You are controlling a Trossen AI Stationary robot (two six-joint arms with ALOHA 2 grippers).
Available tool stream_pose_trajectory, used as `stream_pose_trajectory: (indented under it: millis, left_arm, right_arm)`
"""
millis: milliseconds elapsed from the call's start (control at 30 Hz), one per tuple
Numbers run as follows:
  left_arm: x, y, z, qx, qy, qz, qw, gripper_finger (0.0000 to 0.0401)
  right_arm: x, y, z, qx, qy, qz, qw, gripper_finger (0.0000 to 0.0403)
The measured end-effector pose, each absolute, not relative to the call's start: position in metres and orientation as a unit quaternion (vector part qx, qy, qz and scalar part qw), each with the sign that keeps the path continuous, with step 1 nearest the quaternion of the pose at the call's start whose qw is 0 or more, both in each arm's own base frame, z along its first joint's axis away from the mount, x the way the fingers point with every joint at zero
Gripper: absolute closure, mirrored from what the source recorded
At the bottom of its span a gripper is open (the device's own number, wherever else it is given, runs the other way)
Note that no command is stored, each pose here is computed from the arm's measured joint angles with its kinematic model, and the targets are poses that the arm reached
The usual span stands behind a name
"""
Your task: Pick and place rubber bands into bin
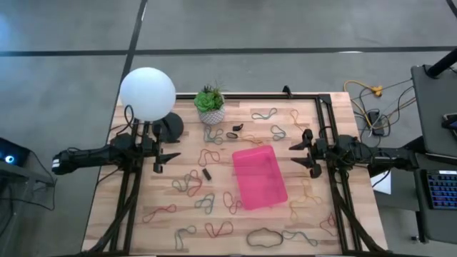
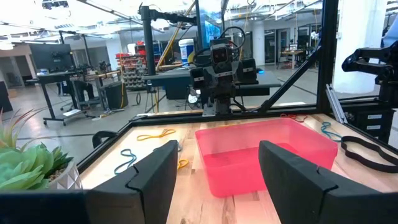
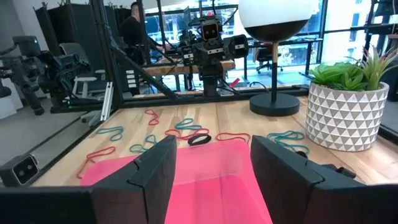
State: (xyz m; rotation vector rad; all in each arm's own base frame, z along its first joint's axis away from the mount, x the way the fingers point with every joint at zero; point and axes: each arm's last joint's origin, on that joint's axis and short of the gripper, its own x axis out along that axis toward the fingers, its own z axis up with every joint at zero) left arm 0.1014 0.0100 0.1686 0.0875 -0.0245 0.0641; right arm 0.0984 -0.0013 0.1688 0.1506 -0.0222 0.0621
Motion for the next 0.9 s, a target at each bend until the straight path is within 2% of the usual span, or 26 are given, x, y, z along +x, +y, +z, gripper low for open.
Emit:
stream_pose_trajectory:
  millis: [100, 167, 267, 333, 467, 600, 700, 900]
  left_arm:
    - [0.101, 0.01, 0.169, 0.044, -0.012, 0.032, 0.998, 0.0192]
    - [0.101, 0.01, 0.169, 0.044, -0.012, 0.032, 0.998, 0.0192]
    - [0.101, 0.01, 0.169, 0.044, -0.012, 0.032, 0.998, 0.0192]
    - [0.101, 0.01, 0.169, 0.044, -0.012, 0.032, 0.998, 0.0192]
    - [0.101, 0.01, 0.169, 0.044, -0.012, 0.032, 0.998, 0.0192]
    - [0.101, 0.01, 0.169, 0.044, -0.012, 0.032, 0.998, 0.0192]
    - [0.101, 0.01, 0.169, 0.044, -0.012, 0.032, 0.998, 0.0192]
    - [0.101, 0.01, 0.169, 0.044, -0.012, 0.032, 0.998, 0.0192]
  right_arm:
    - [0.098, -0.003, 0.178, 0.137, -0.059, 0.005, 0.989, 0.0209]
    - [0.097, -0.004, 0.183, 0.216, -0.087, 0.01, 0.973, 0.0209]
    - [0.096, -0.004, 0.188, 0.377, -0.109, 0.034, 0.919, 0.0209]
    - [0.096, -0.004, 0.188, 0.446, -0.105, 0.041, 0.888, 0.0209]
    - [0.095, -0.006, 0.19, 0.474, -0.13, 0.018, 0.871, 0.0209]
    - [0.091, -0.011, 0.2, 0.529, -0.226, -0.03, 0.818, 0.0209]
    - [0.089, -0.015, 0.207, 0.513, -0.284, -0.066, 0.807, 0.0209]
    - [0.098, -0.019, 0.22, 0.524, -0.307, -0.132, 0.784, 0.0209]
